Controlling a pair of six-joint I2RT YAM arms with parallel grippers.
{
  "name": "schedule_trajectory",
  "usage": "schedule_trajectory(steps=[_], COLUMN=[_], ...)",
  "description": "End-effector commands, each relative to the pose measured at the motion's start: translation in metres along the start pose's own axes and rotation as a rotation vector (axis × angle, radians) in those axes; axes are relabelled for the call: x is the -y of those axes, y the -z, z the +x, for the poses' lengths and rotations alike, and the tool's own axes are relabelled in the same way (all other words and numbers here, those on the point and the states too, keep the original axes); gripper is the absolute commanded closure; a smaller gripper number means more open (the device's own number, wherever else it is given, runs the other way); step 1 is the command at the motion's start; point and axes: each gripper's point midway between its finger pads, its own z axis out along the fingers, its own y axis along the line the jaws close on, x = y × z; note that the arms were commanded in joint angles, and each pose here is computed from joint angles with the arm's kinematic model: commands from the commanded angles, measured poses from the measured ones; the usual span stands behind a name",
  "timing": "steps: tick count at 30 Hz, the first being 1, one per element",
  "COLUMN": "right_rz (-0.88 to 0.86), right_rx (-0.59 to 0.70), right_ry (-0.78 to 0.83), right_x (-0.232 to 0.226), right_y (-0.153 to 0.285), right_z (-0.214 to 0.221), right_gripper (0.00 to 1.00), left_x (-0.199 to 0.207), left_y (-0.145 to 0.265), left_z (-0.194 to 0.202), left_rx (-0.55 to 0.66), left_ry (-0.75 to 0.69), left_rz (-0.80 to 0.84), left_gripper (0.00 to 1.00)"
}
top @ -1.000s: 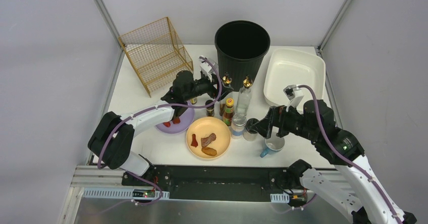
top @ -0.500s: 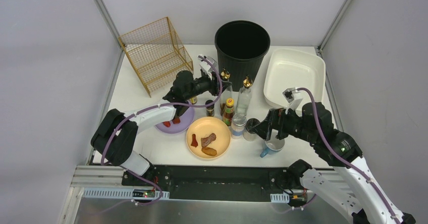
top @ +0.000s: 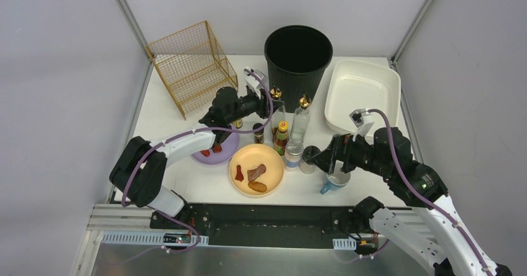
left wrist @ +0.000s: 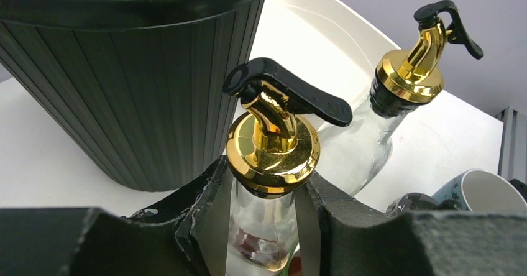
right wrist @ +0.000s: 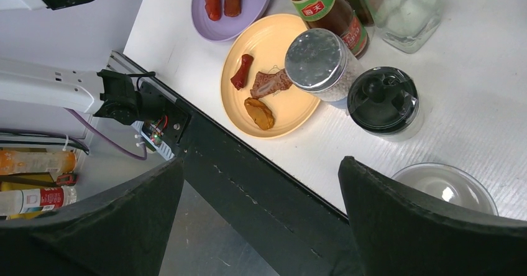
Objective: Clear the kitchen counter
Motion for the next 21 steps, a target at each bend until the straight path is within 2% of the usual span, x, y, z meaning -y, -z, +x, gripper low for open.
schedule_trajectory(steps=[1,15,21], right_rz=[-0.042,-0.085,-0.084], right_rx=[0.019,0.033,0.039], right_ry=[-0.007,-0.033,-0.042], right_x=[-0.009,-0.018,-0.019], right_y=[0.003,0.002,0.002], right_z=[-0.004,-0.008,-0.01], right_gripper=[0.01,0.01,0.01], left_x=[0.023,0.036,0.033], left_y=[0.009,0.032,0.045], left_z=[-0.071,-0.136,-0.17], left_rx=[0.138,0.18,0.2], left_ry=[-0.074,-0.165,-0.205], left_rz=[0.041,0.015,-0.052], left_gripper=[1.0,1.0,1.0])
